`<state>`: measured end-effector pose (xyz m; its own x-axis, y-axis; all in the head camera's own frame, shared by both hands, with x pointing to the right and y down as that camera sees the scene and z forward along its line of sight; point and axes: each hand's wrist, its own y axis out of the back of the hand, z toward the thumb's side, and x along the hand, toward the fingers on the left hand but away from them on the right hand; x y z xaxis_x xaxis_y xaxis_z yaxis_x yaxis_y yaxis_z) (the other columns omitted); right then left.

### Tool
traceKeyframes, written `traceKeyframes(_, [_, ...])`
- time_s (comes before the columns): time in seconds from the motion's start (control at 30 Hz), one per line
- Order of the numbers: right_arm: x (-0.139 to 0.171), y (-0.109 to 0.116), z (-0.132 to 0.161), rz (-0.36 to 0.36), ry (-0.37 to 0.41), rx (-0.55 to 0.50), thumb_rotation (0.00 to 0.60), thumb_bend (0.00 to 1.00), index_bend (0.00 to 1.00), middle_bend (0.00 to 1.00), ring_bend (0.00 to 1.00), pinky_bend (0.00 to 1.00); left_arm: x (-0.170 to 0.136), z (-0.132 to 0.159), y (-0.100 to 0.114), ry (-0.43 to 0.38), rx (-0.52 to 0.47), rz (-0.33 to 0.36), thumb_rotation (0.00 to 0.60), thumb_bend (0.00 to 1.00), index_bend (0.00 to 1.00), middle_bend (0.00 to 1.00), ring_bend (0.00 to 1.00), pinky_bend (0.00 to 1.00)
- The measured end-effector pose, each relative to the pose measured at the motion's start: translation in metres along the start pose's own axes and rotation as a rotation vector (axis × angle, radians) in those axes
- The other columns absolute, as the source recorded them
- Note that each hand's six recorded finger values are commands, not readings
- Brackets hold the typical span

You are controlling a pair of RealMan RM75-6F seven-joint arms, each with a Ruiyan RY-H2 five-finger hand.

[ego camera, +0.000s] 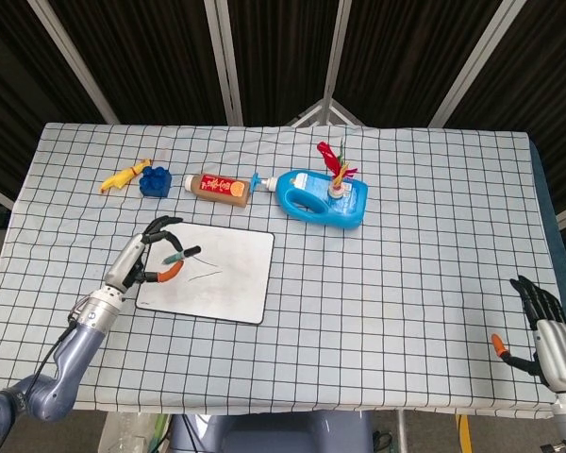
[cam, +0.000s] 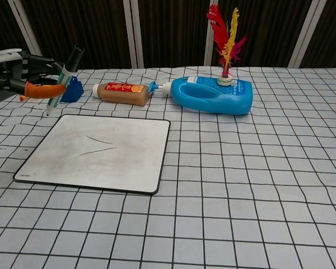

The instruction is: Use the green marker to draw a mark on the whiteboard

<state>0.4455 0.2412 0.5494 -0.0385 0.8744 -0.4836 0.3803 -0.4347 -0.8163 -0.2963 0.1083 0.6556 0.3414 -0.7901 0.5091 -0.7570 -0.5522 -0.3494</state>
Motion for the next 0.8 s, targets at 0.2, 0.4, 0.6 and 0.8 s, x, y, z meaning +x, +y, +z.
traceKeyframes(0.2, [0.0, 0.0, 0.001, 0.002, 0.003, 0.004, 0.6, 0.35, 0.0, 0.0, 0.0, 0.0, -0.008, -0.011, 0.012, 0.01, 0.268, -0.004, 0.6, 0.53, 0.68, 0.13, 0.0, 0.0])
traceKeyframes(0.4, [0.001, 0.0, 0.001, 0.003, 0.001, 0.006, 0.6, 0.35, 0.0, 0.0, 0.0, 0.0, -0.014, -0.034, 0.031, 0.07, 0.509, 0.013, 0.6, 0.48, 0.68, 0.13, 0.0, 0.0])
traceKeyframes(0.6, [0.0, 0.0, 0.001, 0.006, 0.0, 0.01, 0.6, 0.35, 0.0, 0.0, 0.0, 0.0, -0.021, -0.068, 0.056, 0.187, 0.654, 0.077, 0.6, 0.47, 0.68, 0.13, 0.0, 0.0])
traceKeyframes(0.8, [0.0, -0.001, 0.001, 0.009, -0.001, 0.015, 0.6, 0.35, 0.0, 0.0, 0.0, 0.0, -0.028, -0.092, 0.066, 0.267, 0.726, 0.096, 0.6, 0.4, 0.67, 0.12, 0.0, 0.0])
